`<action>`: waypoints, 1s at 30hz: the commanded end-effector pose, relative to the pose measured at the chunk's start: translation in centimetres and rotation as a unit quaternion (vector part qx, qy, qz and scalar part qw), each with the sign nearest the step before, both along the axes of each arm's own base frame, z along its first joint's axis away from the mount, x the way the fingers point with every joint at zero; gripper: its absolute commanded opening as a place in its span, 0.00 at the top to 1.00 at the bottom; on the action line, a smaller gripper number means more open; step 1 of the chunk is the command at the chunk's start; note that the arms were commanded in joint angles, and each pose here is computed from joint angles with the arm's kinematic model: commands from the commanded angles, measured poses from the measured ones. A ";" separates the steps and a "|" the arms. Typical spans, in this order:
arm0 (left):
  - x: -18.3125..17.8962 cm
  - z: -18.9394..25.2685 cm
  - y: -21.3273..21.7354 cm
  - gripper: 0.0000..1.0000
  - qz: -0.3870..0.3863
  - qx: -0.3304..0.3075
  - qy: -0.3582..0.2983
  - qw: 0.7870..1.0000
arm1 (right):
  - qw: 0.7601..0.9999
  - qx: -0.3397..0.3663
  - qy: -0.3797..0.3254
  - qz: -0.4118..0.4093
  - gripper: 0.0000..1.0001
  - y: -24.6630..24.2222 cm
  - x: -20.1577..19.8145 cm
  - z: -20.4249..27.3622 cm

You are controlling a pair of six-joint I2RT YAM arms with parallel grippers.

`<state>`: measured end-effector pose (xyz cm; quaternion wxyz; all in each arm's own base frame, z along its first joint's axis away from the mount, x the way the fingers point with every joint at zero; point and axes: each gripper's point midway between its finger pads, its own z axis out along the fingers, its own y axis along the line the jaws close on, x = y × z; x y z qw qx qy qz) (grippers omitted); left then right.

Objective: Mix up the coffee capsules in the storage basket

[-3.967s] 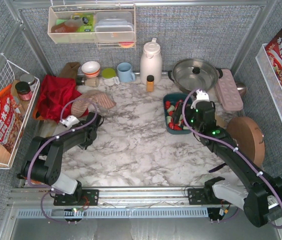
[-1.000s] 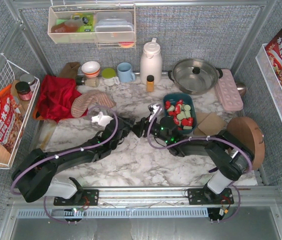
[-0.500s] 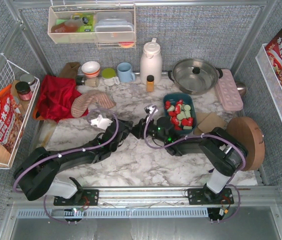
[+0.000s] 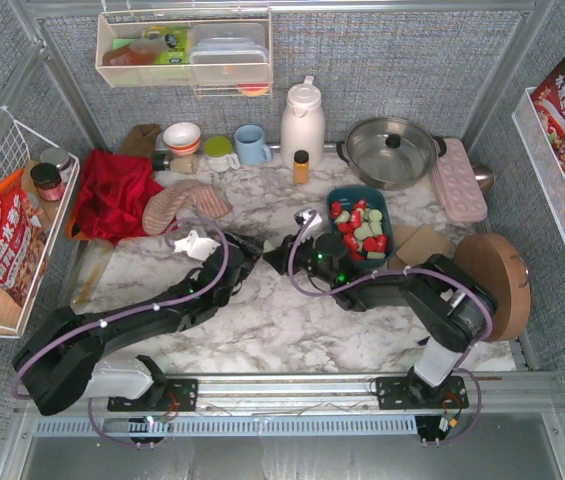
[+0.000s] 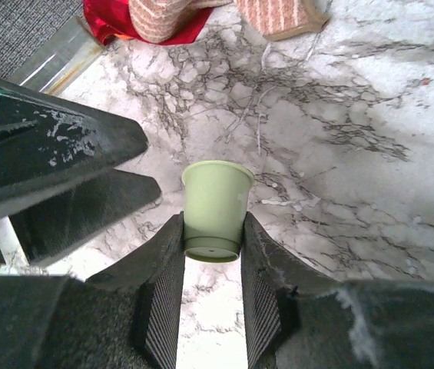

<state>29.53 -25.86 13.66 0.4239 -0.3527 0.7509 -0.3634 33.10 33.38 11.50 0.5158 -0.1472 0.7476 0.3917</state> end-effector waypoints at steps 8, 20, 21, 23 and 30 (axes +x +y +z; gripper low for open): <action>-0.6 -0.6 7.9 0.22 0.067 0.217 -0.017 0.974 | 0.951 -0.200 -0.005 -0.236 1.00 -13.8 3.5 3.2; -0.6 0.3 9.7 0.21 0.071 0.294 -0.027 0.953 | 0.887 -0.226 0.089 -0.392 1.00 -26.2 4.3 1.4; -0.6 0.2 9.7 0.21 0.067 0.298 -0.024 0.952 | 0.888 -0.222 0.100 -0.389 1.00 -26.4 4.6 1.0; -0.6 -0.1 9.6 0.20 0.062 0.304 -0.020 0.950 | 0.890 -0.214 0.120 -0.384 1.00 -26.6 5.4 0.3; -0.9 -0.5 9.9 0.19 0.055 0.317 -0.015 0.947 | 0.879 -0.211 0.195 -0.380 0.81 -27.6 8.8 -1.9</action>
